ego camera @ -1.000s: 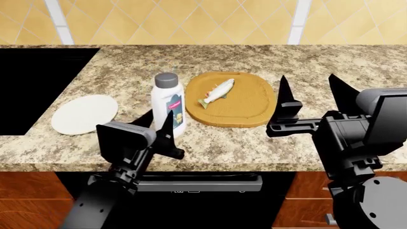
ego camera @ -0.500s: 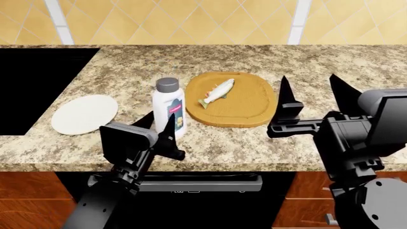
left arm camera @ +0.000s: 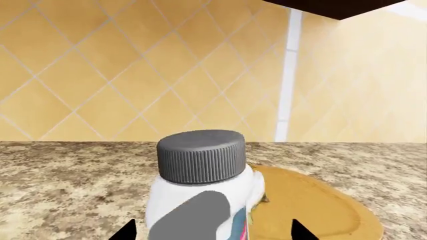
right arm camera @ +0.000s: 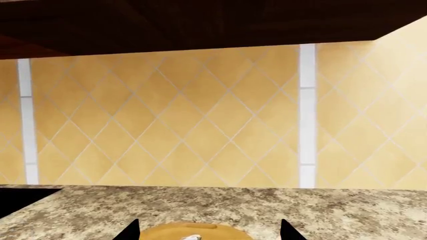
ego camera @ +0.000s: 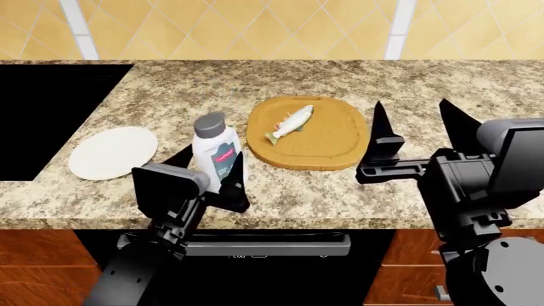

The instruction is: Pick the fish from the plate and place it on the cutting board. Then pick the condiment bottle from the cabinet and place it next to the cutting board.

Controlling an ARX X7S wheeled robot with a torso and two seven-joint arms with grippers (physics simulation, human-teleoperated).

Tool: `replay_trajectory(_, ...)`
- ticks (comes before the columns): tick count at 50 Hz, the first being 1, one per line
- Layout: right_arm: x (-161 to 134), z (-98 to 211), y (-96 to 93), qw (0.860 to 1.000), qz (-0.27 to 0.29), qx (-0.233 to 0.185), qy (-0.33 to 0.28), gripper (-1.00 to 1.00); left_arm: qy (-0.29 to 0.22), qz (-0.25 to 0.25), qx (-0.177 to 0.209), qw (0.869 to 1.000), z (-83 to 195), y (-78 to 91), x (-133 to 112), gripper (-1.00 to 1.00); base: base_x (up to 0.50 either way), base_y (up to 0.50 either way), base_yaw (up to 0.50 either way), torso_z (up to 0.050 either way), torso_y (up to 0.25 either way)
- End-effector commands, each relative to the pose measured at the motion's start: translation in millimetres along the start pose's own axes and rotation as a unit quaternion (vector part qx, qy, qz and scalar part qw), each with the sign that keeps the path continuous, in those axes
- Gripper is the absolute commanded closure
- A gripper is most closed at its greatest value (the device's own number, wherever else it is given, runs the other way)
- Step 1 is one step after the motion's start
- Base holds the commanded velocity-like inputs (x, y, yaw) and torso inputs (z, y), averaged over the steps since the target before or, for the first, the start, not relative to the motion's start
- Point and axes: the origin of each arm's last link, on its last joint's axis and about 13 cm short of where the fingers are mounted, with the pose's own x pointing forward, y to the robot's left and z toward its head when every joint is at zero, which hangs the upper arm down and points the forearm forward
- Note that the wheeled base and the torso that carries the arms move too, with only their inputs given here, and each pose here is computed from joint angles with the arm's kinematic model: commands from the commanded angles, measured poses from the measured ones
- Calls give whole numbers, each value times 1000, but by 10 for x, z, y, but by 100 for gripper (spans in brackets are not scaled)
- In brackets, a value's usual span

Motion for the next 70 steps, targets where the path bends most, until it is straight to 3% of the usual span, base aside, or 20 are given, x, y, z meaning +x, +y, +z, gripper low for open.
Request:
replay_trajectory(1, 11, 9, 7, 1000, 1, 0, -1, -100, -1, 0, -2, 1000, 17, -3, 4, -100, 0, 0, 0, 0, 0)
replay_trajectory(17, 11, 16, 18, 1000, 3, 4, -4, -100, -18, -10, 10, 1000, 206, -42, -67, -100, 0, 0, 0, 0, 0)
replay_trajectory(37, -40, -26, 53, 1000, 4, 17, -13, -100, -89, -34, 34, 995, 774, -170, -191, -100, 0, 0, 0, 0, 0)
replay_trajectory(45, -59, 20, 67, 999, 8, 28, -34, -100, -115, -40, 33, 992, 1025, -211, -309, -100, 0, 0, 0, 0, 0)
replay_trajectory(51, -85, 39, 83, 998, 8, 29, -54, -100, -138, -27, 58, 988, 1214, -195, -372, -100, 0, 0, 0, 0, 0)
replay_trajectory(59, -93, 116, 124, 995, 12, 32, -98, -100, -150, 2, 90, 985, 1338, -128, -470, -100, 0, 0, 0, 0, 0)
replay_trajectory(70, -47, 258, 190, 988, 19, 18, -154, -100, -172, 19, 91, 981, 1449, -104, -566, -100, 0, 0, 0, 0, 0)
